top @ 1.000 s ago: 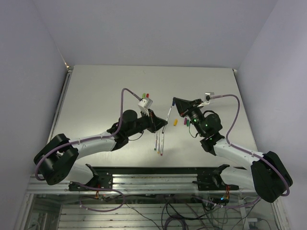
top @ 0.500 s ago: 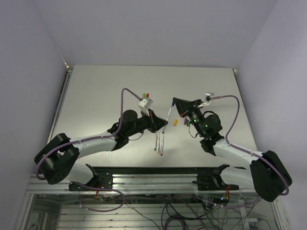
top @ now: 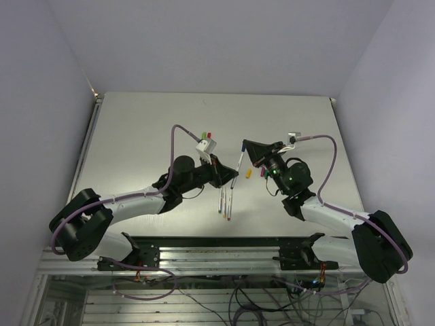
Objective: Insert the pens into the pen caps
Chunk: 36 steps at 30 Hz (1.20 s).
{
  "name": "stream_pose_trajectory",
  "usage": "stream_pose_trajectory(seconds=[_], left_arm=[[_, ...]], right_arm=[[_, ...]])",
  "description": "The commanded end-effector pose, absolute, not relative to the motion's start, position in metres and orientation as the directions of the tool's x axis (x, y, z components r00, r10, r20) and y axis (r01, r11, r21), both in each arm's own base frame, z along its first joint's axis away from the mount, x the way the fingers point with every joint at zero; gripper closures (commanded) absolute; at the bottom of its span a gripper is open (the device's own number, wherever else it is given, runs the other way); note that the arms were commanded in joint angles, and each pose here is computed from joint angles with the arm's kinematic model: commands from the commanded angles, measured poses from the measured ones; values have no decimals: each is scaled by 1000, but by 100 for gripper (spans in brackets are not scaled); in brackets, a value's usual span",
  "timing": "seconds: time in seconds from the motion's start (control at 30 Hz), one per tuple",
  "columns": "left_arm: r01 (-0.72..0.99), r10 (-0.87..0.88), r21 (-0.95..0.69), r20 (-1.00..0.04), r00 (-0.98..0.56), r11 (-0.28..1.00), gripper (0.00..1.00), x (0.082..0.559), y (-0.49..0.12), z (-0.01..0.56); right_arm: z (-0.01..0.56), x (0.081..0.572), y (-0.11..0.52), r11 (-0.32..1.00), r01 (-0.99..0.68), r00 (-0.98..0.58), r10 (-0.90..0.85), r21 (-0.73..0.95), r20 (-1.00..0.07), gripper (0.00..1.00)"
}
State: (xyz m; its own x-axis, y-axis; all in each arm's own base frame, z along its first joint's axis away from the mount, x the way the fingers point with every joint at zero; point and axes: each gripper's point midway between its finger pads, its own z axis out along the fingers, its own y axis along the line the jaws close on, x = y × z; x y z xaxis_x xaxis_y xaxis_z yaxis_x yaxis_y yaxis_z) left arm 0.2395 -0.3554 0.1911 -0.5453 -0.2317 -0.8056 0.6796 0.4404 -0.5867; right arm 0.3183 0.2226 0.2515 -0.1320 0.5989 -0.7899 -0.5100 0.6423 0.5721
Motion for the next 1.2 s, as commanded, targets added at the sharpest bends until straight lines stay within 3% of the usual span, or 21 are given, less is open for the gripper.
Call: stream_pose_trajectory(seconds=[0.0, 0.37, 1.17], left_arm=[[695, -278, -588, -809, -518, 414, 93, 242, -356, 204], [658, -381, -607, -794, -474, 445, 93, 254, -344, 214], [718, -383, -564, -819, -426, 407, 93, 246, -344, 235]], right_arm=[[251, 312, 230, 619, -535, -143, 604, 575, -784, 100], [233, 296, 248, 563, -554, -256, 586, 613, -769, 100], [199, 296, 255, 666, -521, -292, 448, 533, -845, 100]])
